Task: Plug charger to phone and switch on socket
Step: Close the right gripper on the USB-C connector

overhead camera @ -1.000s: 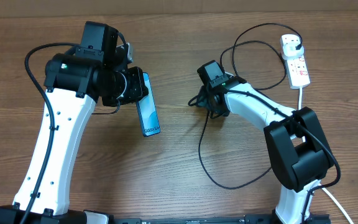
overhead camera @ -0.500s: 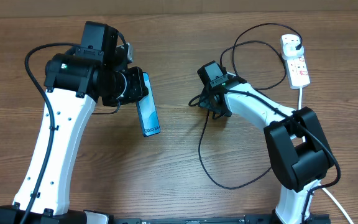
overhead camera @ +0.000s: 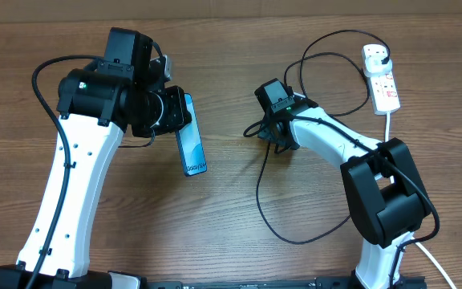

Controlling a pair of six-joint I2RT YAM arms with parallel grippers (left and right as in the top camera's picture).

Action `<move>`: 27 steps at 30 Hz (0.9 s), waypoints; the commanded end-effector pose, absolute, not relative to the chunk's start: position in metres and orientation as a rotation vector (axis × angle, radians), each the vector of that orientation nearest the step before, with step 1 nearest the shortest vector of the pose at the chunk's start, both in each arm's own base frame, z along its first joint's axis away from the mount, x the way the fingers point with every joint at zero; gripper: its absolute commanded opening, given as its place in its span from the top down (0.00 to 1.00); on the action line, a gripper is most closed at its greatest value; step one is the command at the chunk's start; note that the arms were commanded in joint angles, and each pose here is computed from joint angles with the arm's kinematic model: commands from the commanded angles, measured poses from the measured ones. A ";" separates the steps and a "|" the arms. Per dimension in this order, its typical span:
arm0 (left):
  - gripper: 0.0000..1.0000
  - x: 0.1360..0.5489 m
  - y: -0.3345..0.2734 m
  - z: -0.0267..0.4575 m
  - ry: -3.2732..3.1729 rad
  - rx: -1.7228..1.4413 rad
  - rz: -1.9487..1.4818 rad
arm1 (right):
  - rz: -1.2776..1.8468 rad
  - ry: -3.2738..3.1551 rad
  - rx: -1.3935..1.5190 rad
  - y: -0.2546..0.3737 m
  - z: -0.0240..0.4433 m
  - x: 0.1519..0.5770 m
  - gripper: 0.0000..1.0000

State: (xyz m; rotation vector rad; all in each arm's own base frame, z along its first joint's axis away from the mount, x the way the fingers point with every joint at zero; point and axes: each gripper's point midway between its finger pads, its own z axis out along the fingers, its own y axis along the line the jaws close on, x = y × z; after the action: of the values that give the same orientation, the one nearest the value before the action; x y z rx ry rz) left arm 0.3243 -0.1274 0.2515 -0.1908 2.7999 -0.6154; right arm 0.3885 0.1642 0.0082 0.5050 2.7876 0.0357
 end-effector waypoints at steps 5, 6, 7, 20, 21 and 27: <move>0.96 0.326 -0.129 0.265 2.742 -0.182 -0.638 | 0.056 2.765 0.482 0.174 0.013 0.395 0.47; 0.96 0.326 -0.129 0.265 2.741 -0.182 -0.638 | 0.056 2.766 0.476 0.175 0.013 0.394 0.48; 0.96 0.326 -0.129 0.265 2.740 -0.182 -0.638 | 0.056 2.767 0.467 0.178 0.013 0.393 0.49; 0.96 0.325 -0.129 0.265 2.747 -0.184 -0.639 | 0.006 2.733 0.431 0.184 0.011 0.394 0.54; 0.96 0.325 -0.129 0.265 2.747 -0.184 -0.639 | 0.005 2.734 0.431 0.184 0.010 0.394 0.55; 0.96 0.324 -0.130 0.265 2.748 -0.187 -0.649 | -0.024 2.761 0.430 0.182 -0.004 0.390 0.58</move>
State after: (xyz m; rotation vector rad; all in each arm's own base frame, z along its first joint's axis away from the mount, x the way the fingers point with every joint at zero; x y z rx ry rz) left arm 0.3283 -0.1284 0.2533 -0.1847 2.7810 -0.6208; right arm 0.3862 0.1814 0.0030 0.4274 2.7627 -0.0055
